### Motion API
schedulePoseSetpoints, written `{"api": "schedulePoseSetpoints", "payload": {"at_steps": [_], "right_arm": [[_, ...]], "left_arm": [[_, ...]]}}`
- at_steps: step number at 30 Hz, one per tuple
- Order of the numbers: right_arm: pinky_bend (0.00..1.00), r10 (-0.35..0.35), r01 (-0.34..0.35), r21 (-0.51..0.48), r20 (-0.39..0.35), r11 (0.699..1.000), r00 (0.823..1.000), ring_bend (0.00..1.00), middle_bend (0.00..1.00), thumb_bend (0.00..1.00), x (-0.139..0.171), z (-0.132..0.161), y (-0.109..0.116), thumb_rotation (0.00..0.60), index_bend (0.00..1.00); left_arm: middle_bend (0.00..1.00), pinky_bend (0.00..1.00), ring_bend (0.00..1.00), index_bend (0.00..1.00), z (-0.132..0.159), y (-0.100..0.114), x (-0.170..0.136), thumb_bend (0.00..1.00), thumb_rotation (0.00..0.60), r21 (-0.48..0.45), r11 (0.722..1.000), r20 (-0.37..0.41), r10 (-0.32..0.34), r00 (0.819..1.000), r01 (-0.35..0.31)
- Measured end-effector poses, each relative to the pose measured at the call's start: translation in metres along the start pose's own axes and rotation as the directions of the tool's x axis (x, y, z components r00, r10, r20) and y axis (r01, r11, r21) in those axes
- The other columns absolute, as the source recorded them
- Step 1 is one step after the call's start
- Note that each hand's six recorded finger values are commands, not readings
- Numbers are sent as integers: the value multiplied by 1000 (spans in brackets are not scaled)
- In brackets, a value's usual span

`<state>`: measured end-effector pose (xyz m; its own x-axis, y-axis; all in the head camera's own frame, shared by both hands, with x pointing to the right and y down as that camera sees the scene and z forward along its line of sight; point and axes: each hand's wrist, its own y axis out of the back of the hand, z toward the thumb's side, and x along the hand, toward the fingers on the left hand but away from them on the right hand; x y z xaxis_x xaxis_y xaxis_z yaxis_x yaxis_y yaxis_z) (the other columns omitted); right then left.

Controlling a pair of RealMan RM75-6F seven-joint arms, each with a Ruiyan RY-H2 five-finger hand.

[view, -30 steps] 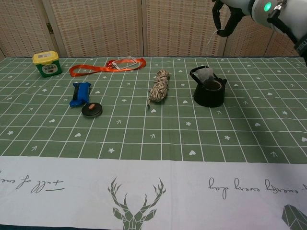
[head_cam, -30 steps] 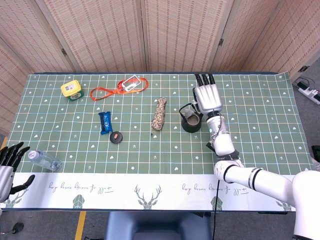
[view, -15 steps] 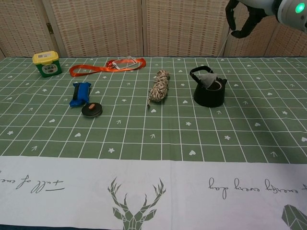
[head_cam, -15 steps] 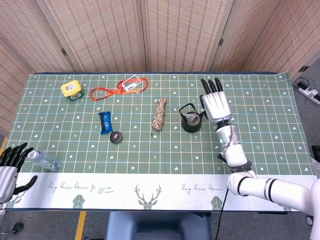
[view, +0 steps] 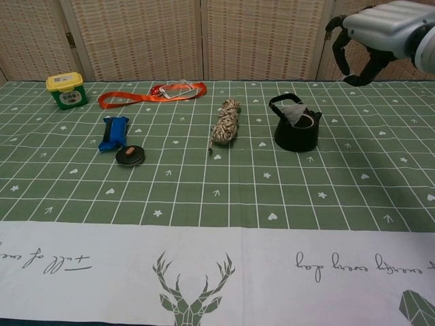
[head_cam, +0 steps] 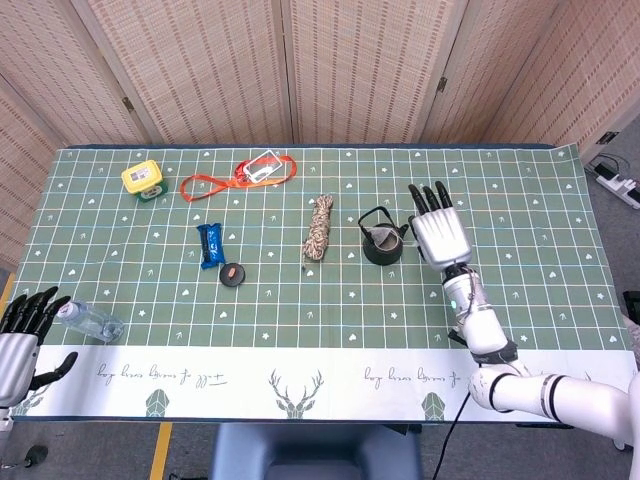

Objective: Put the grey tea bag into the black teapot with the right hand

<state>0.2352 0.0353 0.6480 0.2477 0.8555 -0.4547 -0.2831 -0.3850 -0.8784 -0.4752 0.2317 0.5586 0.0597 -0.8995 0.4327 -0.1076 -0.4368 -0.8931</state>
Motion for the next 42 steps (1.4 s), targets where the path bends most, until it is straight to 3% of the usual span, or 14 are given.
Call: {"api": "schedulePoseSetpoints", "payload": {"at_steps": [9, 27, 30, 35, 38, 42], "right_arm": [[0, 10, -7, 68, -41, 998, 999, 99, 93, 414, 32, -8, -21, 600, 746], [0, 48, -41, 118, -52, 992, 997, 95, 88, 414, 36, -6, -50, 600, 739], [0, 57, -49, 120, -66, 991, 996, 80, 61, 414, 38, -6, -52, 600, 620], [0, 102, -92, 135, -68, 987, 992, 14, 0, 414, 45, -10, -59, 600, 270], [0, 135, -125, 154, -59, 980, 989, 0, 0, 402, 51, -12, -64, 600, 117], [0, 186, -176, 174, -43, 969, 982, 0, 0, 385, 59, -16, -71, 600, 2]], "left_arm": [[0, 46, 46, 97, 2, -5, 2, 269, 600, 19, 1000, -2, -13, 1000, 13], [0, 48, 47, 96, 1, -4, 2, 269, 600, 11, 1000, -4, -8, 1000, 8], [0, 48, 47, 96, 1, -3, 2, 269, 600, 10, 1000, -6, -6, 1000, 6], [0, 49, 48, 96, 0, -4, 2, 269, 600, 10, 1000, -8, -6, 1000, 6], [0, 49, 49, 96, 0, -4, 2, 269, 600, 12, 1000, -10, -7, 1000, 7], [0, 50, 49, 96, 1, -4, 2, 269, 600, 13, 1000, -10, -6, 1000, 6]]}}
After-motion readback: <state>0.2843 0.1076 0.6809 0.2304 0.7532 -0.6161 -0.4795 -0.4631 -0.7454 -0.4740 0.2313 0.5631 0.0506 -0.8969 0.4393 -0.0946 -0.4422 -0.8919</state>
